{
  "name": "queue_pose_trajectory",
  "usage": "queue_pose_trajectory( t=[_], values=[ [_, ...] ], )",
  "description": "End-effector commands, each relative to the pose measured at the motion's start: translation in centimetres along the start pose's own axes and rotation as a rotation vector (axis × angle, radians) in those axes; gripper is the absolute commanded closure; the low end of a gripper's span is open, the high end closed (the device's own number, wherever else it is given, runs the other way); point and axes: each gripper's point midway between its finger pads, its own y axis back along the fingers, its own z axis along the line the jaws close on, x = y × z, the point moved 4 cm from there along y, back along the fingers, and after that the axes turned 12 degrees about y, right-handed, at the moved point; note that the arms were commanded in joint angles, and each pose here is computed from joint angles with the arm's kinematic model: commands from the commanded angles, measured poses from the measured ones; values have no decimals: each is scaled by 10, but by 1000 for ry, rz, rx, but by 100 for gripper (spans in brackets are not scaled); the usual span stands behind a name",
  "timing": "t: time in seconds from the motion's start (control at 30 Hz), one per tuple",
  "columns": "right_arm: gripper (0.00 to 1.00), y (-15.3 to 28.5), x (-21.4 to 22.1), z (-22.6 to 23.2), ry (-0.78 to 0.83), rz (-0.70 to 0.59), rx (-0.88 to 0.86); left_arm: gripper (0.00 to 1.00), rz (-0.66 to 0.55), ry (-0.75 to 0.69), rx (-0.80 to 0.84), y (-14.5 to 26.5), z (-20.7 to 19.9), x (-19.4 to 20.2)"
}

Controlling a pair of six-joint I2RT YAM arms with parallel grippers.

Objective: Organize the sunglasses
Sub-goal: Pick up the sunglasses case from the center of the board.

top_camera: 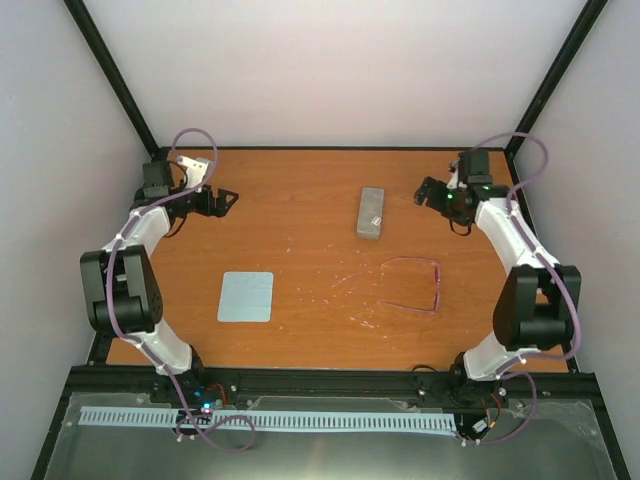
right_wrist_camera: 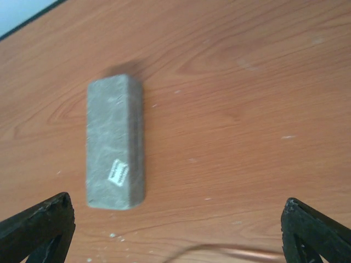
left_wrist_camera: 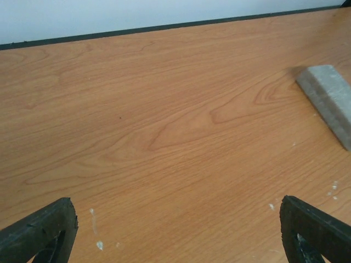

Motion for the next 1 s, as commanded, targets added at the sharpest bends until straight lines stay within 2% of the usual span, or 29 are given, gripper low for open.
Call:
queue_pose_trajectory(
  t=[0.0, 0.13, 0.23, 0.27, 0.33, 0.5, 0.6, 0.77, 0.97],
  values=[
    [0, -19, 4, 48, 68, 80, -155, 1, 11, -85, -53, -10, 14, -15],
    [2, -52, 4, 81, 209, 217, -55, 1, 37, -80, -111, -21, 30, -20],
    [33, -85, 13, 112, 324, 325, -4, 1, 55, -72, -140, -26, 39, -21],
    [33, -92, 13, 118, 344, 341, 13, 1, 59, -68, -147, -27, 41, -21],
    [23, -102, 9, 124, 355, 360, 54, 1, 62, -68, -158, -29, 45, -21],
    [17, -124, 16, 132, 312, 419, 15, 1, 73, -65, -169, -32, 49, -19],
    [13, -132, 19, 128, 294, 446, 61, 1, 76, -68, -175, -33, 50, -19],
    [9, -138, 17, 126, 302, 445, 81, 0, 79, -62, -180, -35, 52, -17],
    [9, -154, 30, 127, 285, 505, 48, 0, 85, -41, -183, -39, 56, -15]
  ],
)
